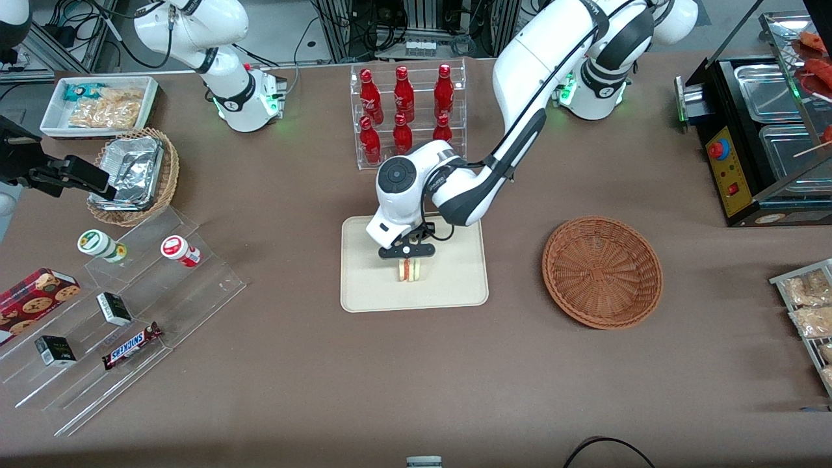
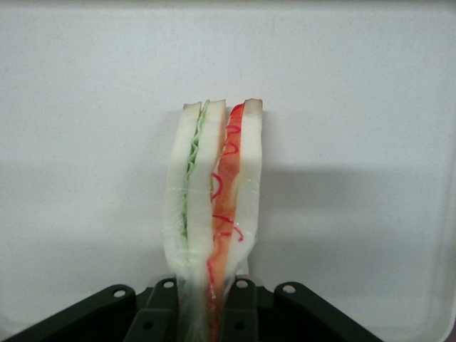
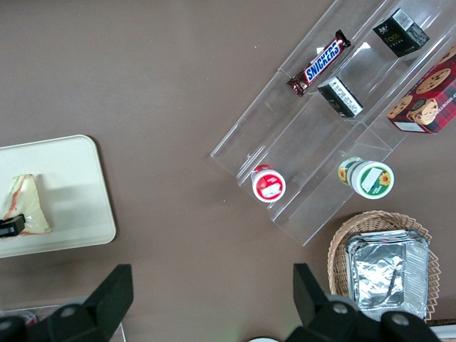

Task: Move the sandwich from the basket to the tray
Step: 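Carry the sandwich with the left gripper over the cream tray, then lower the sandwich onto the tray and open the left gripper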

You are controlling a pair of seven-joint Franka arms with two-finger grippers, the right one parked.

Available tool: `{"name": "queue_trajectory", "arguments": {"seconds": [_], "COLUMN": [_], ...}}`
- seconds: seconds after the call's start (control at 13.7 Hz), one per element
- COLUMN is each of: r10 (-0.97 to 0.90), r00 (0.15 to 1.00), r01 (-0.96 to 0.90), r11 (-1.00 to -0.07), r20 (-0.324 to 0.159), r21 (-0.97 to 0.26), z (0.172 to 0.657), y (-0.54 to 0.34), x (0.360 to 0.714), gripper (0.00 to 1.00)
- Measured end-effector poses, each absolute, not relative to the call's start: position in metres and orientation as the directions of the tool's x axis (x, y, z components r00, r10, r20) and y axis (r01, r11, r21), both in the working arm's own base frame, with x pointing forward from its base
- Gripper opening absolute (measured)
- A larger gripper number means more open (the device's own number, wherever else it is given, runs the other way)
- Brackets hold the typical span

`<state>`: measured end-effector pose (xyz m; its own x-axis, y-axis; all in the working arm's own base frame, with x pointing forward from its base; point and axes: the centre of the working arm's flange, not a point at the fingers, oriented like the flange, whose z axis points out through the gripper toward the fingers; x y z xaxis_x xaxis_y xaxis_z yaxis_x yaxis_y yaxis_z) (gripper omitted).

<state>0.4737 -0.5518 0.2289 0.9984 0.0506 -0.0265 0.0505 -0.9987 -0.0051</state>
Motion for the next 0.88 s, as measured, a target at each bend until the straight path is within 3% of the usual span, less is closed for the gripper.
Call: {"name": "queue_trajectory", "arguments": {"seconds": [0.22,0.29,0.66,0.88], "r10": [0.024,0.021,0.104,0.163], "r00": [1.0,1.0,0.995,0.985], "r01": [0.023,0.021,0.104,0.161], "r11": [-0.999,-0.999,-0.995,-0.986], "r20": [-0.012,-0.013,0.001,0.052], "r21": [-0.026,-0.028,-0.013,0.042], "z": [0.225,0.222,0.229,0.285], "y": [-0.55,-0.55,-0.553,-0.556], "x": [0.474,0.474,0.478,0.49], "gripper": [0.16,0.2,0.72,0.99]}}
